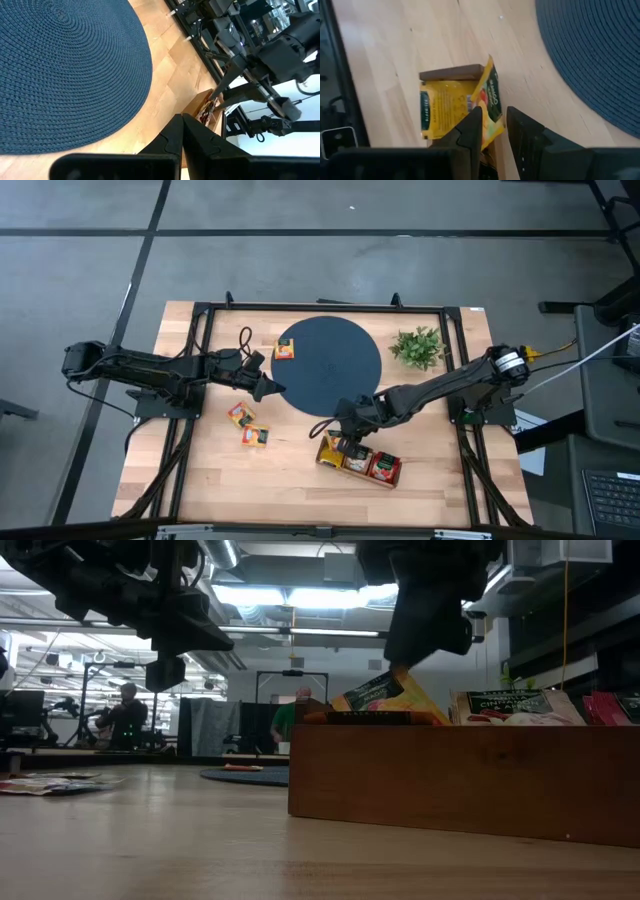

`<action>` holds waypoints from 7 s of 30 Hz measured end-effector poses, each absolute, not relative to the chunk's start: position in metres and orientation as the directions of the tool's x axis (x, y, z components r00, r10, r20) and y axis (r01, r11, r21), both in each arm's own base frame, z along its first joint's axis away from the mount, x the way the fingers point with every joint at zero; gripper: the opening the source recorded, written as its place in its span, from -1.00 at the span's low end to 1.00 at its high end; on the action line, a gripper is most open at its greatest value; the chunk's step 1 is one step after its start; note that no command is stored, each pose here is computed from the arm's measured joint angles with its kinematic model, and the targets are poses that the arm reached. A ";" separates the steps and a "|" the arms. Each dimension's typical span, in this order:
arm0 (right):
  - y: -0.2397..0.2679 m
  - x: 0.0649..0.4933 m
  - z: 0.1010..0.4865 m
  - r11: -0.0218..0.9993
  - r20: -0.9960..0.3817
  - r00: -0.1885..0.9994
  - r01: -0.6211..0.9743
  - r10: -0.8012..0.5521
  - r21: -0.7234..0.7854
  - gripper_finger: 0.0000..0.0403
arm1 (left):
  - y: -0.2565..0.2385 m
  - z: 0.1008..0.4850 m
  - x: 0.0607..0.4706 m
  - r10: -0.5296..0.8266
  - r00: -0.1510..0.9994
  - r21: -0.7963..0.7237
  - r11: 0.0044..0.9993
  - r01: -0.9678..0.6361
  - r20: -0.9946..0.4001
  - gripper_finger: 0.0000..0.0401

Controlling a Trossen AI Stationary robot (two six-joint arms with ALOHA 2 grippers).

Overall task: Pick & Place Tea
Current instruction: Put the yellow tea bag into the left section of the wooden organizer

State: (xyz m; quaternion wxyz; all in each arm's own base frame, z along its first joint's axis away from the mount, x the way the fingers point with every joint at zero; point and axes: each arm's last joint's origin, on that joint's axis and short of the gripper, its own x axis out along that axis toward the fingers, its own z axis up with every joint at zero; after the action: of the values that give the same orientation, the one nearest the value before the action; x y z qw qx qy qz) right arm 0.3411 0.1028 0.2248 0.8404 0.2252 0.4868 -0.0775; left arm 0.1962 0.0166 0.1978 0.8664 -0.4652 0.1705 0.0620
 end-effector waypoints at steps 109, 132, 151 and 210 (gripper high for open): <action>0.119 0.343 0.231 0.840 -0.795 0.536 0.262 0.282 0.475 -0.95 | -0.024 0.255 0.216 -0.137 0.938 -0.478 0.878 -0.034 -0.318 -0.98; 0.126 0.279 0.309 0.721 -0.715 0.621 0.330 0.321 0.610 -0.98 | -0.150 0.231 0.299 -0.230 0.791 -0.142 0.973 0.180 -0.567 -0.98; 0.108 0.251 0.341 0.659 -0.651 0.743 0.414 0.154 0.628 -0.98 | -0.177 0.184 0.343 -0.214 0.631 0.040 0.931 0.363 -0.745 -0.98; 0.093 0.260 0.348 0.683 -0.573 0.820 0.411 0.012 0.603 -0.98 | -0.169 0.159 0.348 -0.111 0.570 0.061 0.960 0.273 -0.814 -0.98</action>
State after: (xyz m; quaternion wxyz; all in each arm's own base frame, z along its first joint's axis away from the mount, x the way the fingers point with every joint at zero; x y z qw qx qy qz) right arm 0.2600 0.0933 0.3484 0.8744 0.3811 0.2777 -0.1140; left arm 0.3478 -0.1686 0.1588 0.8815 0.0902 0.4505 -0.1089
